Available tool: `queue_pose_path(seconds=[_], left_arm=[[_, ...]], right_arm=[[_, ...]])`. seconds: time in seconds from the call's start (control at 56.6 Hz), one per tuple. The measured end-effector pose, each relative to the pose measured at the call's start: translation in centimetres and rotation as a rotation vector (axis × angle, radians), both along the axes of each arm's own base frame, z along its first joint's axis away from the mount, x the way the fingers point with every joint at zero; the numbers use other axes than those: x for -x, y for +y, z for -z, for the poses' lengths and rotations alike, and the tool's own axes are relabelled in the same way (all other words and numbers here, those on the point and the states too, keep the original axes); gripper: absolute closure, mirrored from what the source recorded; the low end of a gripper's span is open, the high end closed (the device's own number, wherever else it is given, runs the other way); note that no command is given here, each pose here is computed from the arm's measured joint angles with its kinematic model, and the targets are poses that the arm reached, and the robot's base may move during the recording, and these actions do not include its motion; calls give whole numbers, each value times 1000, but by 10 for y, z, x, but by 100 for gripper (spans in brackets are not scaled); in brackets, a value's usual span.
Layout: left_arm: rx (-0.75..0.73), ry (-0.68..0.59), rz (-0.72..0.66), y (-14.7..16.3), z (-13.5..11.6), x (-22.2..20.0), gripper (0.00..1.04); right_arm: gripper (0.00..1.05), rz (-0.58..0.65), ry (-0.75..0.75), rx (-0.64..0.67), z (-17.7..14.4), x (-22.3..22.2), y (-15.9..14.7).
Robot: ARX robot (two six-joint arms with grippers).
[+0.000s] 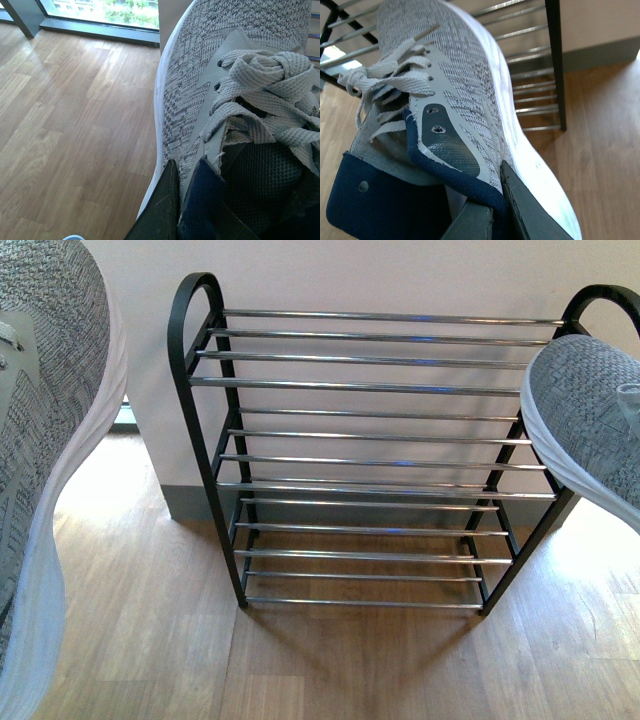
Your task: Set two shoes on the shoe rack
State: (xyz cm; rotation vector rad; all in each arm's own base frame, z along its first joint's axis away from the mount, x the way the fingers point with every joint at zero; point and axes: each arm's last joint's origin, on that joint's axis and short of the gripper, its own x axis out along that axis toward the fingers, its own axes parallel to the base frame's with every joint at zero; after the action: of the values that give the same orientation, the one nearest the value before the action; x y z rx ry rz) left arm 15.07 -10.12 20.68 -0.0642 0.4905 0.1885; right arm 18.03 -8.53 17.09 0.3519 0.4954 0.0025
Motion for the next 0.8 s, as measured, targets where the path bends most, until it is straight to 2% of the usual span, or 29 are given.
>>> queue_pose_path(seconds=[0.124, 0.177, 0.265, 0.53, 0.796], left_arm=[[0, 0, 0, 0, 0, 0, 103], [0, 1, 1, 0, 0, 0, 103], [0, 1, 1, 0, 0, 0, 103], [0, 0, 0, 0, 0, 0, 103], [0, 1, 1, 0, 0, 0, 103]], right_arm=[[104, 25, -226, 124, -9, -2, 0], [104, 48, -251, 142, -20, -8, -1], [104, 81, -217, 113, -40, -31, 1], [104, 45, -113, 24, -77, -110, 17], [104, 133, -14, -76, -86, -174, 28]])
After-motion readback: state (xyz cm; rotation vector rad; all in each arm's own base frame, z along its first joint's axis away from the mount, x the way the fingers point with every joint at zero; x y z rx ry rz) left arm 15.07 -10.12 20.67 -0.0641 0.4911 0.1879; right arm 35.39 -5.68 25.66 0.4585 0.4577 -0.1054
